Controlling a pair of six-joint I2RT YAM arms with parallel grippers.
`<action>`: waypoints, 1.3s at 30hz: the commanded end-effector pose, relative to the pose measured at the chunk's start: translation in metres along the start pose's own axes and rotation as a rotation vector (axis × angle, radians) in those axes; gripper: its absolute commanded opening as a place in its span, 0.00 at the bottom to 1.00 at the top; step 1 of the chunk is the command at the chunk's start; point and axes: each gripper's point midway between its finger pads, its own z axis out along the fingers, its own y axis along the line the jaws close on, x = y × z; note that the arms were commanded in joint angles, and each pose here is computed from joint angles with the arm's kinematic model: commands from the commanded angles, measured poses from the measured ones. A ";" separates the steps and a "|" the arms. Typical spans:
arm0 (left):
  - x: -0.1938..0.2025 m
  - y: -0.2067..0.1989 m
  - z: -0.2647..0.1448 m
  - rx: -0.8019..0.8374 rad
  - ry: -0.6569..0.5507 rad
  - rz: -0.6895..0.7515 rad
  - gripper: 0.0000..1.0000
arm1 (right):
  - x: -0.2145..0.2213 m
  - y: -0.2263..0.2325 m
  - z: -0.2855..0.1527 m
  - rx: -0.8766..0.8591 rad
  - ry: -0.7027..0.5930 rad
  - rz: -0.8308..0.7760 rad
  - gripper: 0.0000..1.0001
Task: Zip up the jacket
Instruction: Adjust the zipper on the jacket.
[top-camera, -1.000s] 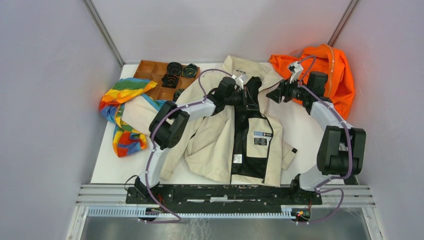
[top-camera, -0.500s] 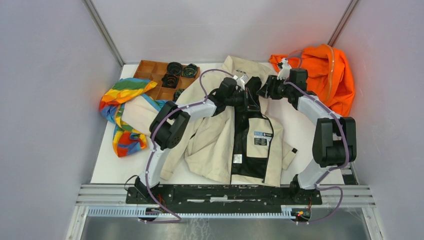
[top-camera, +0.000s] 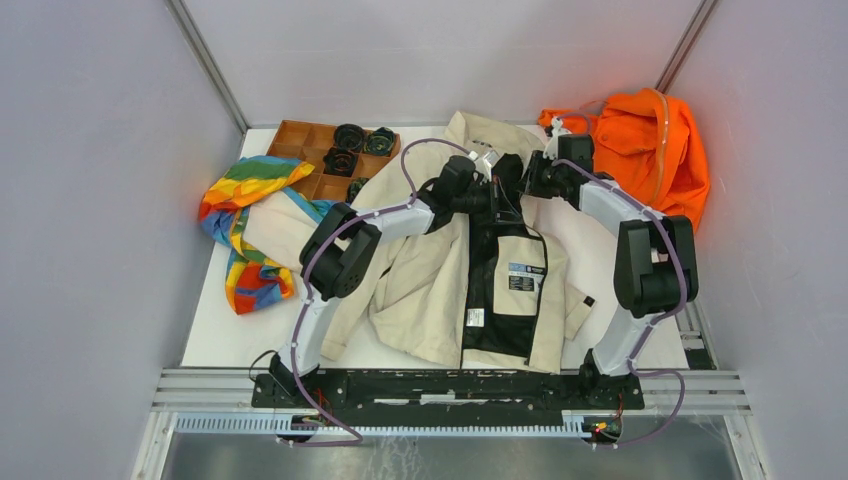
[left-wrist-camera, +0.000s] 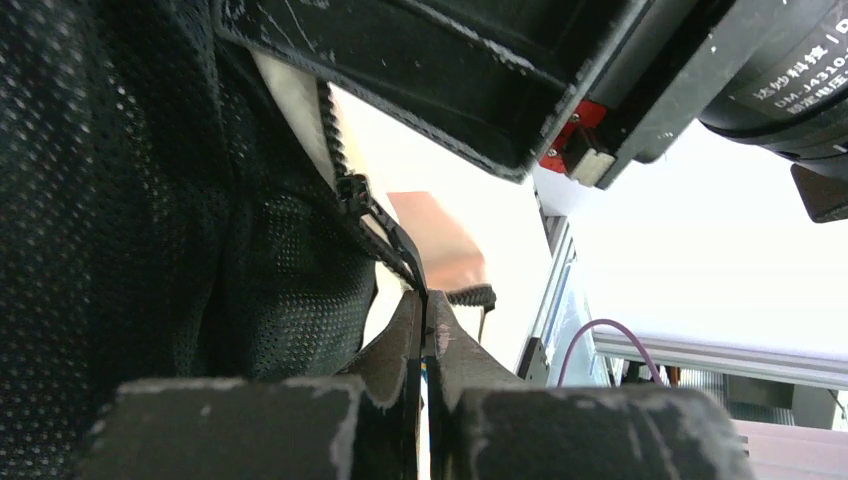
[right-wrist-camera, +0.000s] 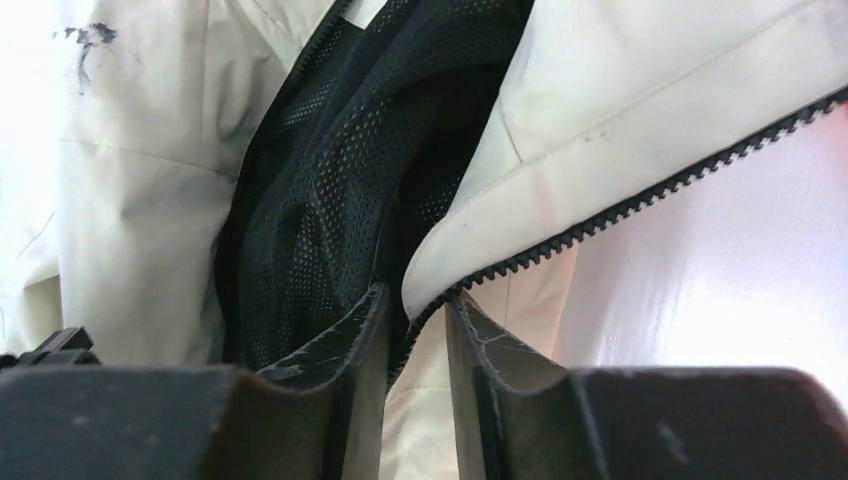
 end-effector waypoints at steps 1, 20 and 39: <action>-0.013 -0.050 -0.007 0.116 -0.012 0.065 0.02 | -0.030 -0.001 0.001 0.060 -0.084 0.005 0.25; -0.011 -0.090 -0.023 0.177 0.054 -0.262 0.02 | -0.113 0.033 -0.045 -0.044 -0.429 0.098 0.02; 0.037 -0.090 -0.035 0.122 0.150 -0.188 0.02 | -0.165 0.031 -0.061 -0.063 -0.527 0.101 0.01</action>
